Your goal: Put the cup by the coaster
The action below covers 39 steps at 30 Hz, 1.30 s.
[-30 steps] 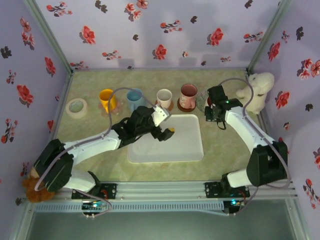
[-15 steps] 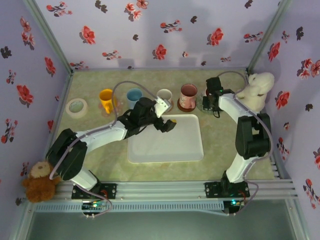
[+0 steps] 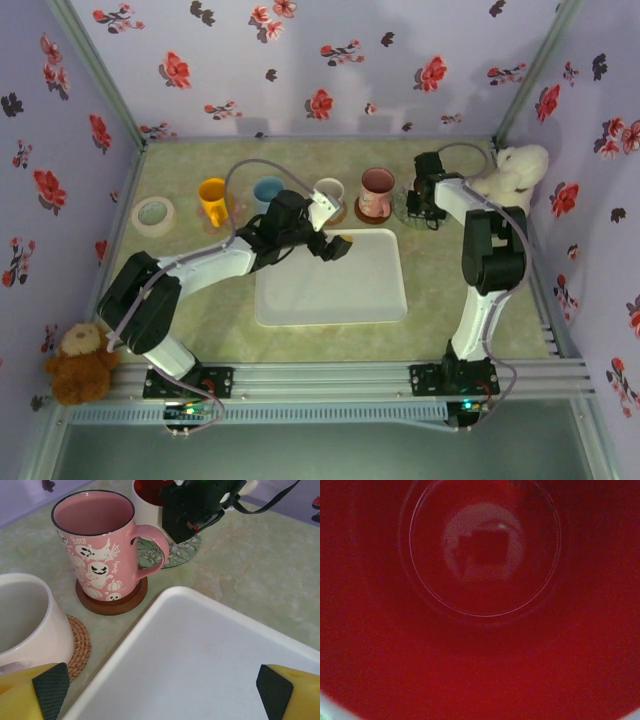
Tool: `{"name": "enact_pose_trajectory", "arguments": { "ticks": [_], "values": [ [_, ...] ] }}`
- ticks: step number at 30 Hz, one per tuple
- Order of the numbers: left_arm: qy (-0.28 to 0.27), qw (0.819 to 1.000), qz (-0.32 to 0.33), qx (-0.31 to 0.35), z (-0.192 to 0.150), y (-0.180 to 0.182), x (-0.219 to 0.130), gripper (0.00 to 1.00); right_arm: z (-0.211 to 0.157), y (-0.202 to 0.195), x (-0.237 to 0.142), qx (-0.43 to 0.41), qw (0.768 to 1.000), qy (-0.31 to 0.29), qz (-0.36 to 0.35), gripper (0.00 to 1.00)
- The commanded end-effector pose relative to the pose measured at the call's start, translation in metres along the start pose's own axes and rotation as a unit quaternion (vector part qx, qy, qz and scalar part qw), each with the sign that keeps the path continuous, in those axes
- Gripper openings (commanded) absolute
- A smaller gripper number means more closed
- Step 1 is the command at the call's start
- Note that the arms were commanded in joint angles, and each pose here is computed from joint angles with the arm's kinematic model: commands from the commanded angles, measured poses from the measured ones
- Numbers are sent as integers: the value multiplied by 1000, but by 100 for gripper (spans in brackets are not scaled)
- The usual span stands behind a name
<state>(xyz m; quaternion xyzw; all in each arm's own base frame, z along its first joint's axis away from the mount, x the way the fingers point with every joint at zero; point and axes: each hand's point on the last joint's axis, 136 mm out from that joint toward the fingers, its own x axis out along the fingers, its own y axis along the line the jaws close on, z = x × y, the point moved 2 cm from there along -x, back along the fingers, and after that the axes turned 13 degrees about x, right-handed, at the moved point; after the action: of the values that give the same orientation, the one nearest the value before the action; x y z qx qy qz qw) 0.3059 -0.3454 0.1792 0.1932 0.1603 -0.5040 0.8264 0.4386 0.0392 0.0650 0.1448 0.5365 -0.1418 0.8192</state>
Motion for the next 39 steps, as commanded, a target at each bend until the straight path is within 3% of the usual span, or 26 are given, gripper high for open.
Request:
{"name": "enact_pose_trajectory", "arguments": {
  "ticks": [1,12,39],
  "values": [
    [-15,1000,-4,3,8,7,5,99,27,7,-1,1,999,-39,10,0],
    [-20,1000,-3,-11,1,12,8,100,28,-2,10,16,999,-29,-6,0],
    [-36,999,-21,-21,7,9,8,99,7,-9,-19,22,1000,-11,8,5]
  ]
}}
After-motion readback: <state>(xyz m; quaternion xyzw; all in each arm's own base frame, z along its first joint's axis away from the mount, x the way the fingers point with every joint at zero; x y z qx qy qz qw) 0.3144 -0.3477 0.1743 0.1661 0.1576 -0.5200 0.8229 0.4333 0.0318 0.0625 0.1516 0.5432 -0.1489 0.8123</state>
